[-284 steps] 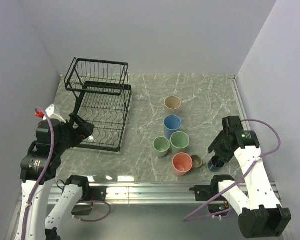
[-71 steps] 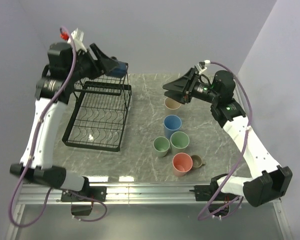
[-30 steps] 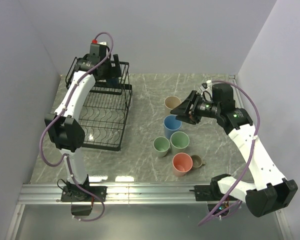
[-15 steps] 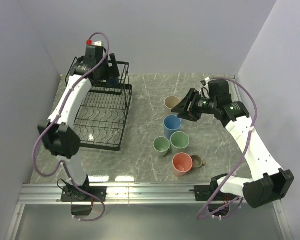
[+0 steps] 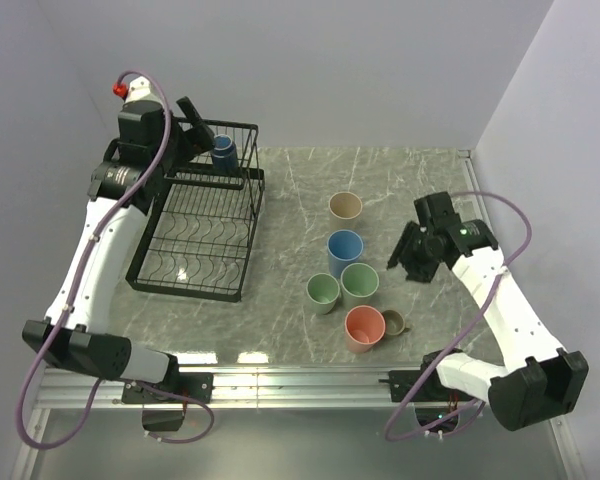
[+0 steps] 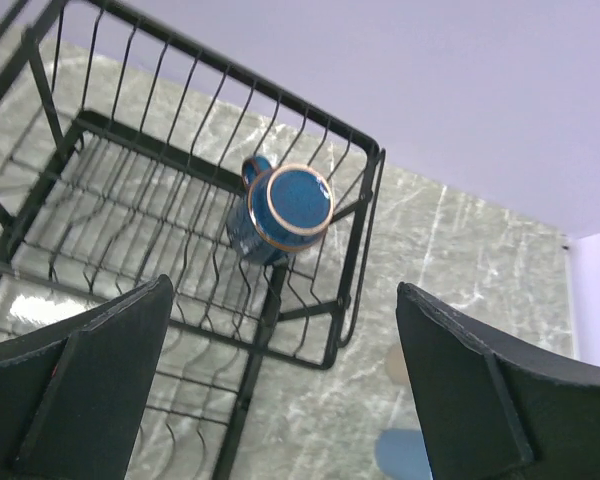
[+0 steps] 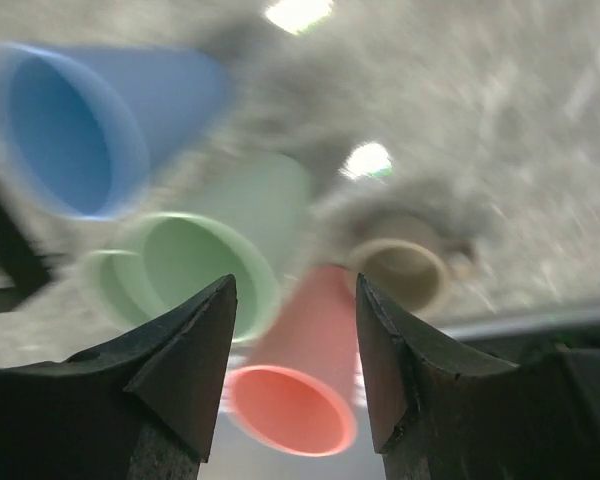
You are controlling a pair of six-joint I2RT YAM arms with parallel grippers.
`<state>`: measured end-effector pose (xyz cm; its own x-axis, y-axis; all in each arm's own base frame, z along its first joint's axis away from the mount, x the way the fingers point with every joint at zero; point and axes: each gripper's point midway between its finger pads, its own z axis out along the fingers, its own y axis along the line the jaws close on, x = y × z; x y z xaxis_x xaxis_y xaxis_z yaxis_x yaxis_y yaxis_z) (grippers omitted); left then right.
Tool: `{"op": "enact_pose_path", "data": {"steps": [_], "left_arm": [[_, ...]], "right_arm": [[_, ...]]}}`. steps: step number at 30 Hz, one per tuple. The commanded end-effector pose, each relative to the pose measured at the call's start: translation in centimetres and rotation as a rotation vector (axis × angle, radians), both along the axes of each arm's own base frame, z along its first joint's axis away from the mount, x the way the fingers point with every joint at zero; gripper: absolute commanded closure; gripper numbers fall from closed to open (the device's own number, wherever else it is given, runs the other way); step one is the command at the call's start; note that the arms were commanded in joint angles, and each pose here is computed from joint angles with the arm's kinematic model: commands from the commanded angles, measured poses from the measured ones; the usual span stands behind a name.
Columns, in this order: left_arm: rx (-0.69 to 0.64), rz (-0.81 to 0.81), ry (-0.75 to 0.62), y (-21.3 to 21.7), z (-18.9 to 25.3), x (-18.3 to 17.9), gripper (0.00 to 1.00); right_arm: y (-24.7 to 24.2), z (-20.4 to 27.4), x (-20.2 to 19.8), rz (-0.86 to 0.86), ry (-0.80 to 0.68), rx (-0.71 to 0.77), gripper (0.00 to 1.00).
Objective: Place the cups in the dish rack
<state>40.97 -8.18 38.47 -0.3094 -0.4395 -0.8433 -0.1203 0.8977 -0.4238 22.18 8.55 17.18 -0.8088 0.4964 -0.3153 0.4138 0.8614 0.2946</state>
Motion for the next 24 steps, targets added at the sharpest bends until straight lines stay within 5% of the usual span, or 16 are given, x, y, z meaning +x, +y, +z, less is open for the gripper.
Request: {"op": "enact_pose_path", "data": {"steps": [1, 5, 14, 24], "left_arm": [[-0.073, 0.001, -0.052, -0.3, 1.0, -0.6, 0.01], [-0.089, -0.016, -0.018, -0.7, -0.5, -1.0, 0.01], [-0.094, -0.032, 0.029, -0.8, -2.5, -2.7, 0.01], [-0.087, -0.031, 0.040, -0.6, -2.5, -3.5, 0.01]], "right_arm": [[-0.9, -3.9, -2.7, 0.006, 0.146, -0.029, 0.41], [-0.6, -7.3, -4.9, 0.004, 0.259, -0.010, 0.41], [-3.6, -9.3, -5.6, -0.034, 0.274, -0.169, 0.42], [-2.5, -12.5, -5.6, 0.010, 0.300, -0.116, 0.46]]}}
